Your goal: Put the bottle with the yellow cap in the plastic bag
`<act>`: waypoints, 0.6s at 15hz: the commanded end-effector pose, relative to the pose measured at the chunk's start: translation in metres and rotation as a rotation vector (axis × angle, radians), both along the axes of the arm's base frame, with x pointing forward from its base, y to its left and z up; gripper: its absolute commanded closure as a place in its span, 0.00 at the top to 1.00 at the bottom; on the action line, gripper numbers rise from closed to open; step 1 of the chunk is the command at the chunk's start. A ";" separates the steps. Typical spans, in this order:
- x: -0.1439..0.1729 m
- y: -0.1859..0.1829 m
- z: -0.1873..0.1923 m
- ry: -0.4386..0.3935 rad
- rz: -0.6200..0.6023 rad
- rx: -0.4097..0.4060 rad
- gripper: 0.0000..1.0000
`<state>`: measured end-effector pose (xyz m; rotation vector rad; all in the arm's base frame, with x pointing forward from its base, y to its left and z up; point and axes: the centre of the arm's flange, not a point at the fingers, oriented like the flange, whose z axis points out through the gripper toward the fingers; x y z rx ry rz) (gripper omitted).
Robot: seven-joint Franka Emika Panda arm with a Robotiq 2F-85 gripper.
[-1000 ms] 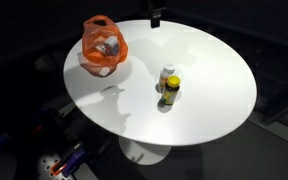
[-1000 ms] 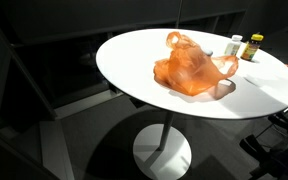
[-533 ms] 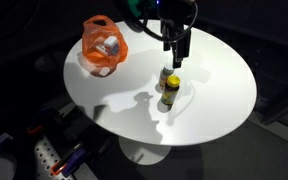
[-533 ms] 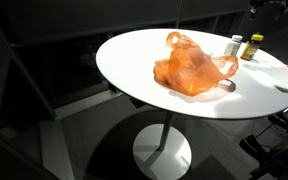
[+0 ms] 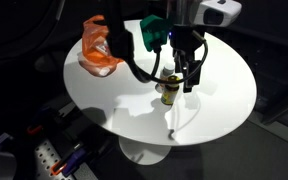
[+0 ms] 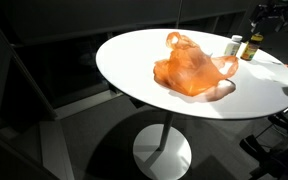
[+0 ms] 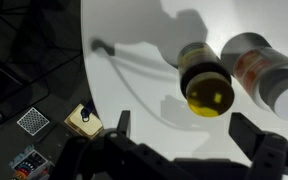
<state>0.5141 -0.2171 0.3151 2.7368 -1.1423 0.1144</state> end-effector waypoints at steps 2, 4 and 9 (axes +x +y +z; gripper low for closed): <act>0.001 0.001 -0.003 0.013 -0.025 0.011 1.00; 0.000 0.004 -0.003 0.016 -0.021 0.020 1.00; 0.001 0.012 -0.008 0.016 -0.019 0.033 1.00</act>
